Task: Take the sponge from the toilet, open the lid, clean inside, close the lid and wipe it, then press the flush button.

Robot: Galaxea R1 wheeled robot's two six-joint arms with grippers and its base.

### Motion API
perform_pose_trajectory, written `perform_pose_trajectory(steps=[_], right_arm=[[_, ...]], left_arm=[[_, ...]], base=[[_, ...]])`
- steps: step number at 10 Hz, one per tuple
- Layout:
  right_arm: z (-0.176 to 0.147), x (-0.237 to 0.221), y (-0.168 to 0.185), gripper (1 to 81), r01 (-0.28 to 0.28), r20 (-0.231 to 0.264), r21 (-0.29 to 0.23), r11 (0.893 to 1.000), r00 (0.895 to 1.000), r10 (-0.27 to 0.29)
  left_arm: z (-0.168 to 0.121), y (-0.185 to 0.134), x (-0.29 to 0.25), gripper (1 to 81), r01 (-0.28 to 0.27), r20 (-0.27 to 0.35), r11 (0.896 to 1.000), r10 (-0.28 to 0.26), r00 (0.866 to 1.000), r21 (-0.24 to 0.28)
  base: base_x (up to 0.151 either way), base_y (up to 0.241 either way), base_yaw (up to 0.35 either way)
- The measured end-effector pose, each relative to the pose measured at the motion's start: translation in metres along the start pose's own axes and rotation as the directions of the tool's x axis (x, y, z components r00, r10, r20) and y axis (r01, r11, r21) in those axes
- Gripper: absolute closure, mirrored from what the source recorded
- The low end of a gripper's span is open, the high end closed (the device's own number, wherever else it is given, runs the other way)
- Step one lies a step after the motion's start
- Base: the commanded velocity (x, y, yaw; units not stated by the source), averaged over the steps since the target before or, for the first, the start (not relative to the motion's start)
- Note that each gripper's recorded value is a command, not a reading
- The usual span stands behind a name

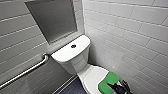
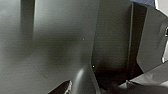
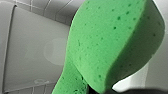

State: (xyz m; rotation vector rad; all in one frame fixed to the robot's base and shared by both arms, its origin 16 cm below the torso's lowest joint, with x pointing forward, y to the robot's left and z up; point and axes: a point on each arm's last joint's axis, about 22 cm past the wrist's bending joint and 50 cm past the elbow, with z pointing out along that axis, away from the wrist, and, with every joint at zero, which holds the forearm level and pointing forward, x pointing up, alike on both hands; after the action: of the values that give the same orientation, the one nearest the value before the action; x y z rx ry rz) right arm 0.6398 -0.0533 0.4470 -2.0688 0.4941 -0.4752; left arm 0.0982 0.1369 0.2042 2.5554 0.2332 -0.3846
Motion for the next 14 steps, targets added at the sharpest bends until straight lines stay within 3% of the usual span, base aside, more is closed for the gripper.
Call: perform_pose_trajectory(steps=[3,5,7,9,11,14], right_arm=[[0.069,0.034,0.017,81.1,0.037,-0.017,-0.044,0.998,0.999,-0.038],[0.125,0.044,-0.012,81.1,0.070,-0.008,-0.017,0.997,0.998,-0.070],[0.168,-0.004,-0.045,81.1,0.060,0.087,0.031,0.998,0.994,-0.062],[0.185,-0.029,-0.057,81.1,0.053,0.135,0.046,0.998,0.989,-0.059],[0.185,-0.048,-0.047,81.1,0.039,0.170,0.036,0.999,0.985,-0.044],[0.169,-0.079,0.025,81.1,0.002,0.189,-0.071,0.997,0.982,0.012]], left_arm=[[0.000,0.000,0.001,1.0,0.000,-0.001,1.000,0.000,1.000,0.000],[0.000,0.000,0.001,1.0,0.001,0.000,1.000,-0.001,1.000,0.000],[0.000,0.000,0.001,1.0,0.001,0.000,1.000,-0.001,1.000,0.000],[0.000,0.000,0.001,1.0,0.001,0.000,1.000,-0.001,1.000,0.000],[0.000,0.000,0.001,1.0,0.001,0.000,1.000,-0.001,1.000,0.000],[0.000,0.000,0.001,1.0,0.001,0.000,1.000,-0.001,1.000,0.000]], base=[[0.000,0.000,0.000],[0.000,0.000,0.000],[0.000,0.000,0.000],[0.000,0.000,0.000],[0.000,0.000,0.000],[0.000,0.000,0.000]])
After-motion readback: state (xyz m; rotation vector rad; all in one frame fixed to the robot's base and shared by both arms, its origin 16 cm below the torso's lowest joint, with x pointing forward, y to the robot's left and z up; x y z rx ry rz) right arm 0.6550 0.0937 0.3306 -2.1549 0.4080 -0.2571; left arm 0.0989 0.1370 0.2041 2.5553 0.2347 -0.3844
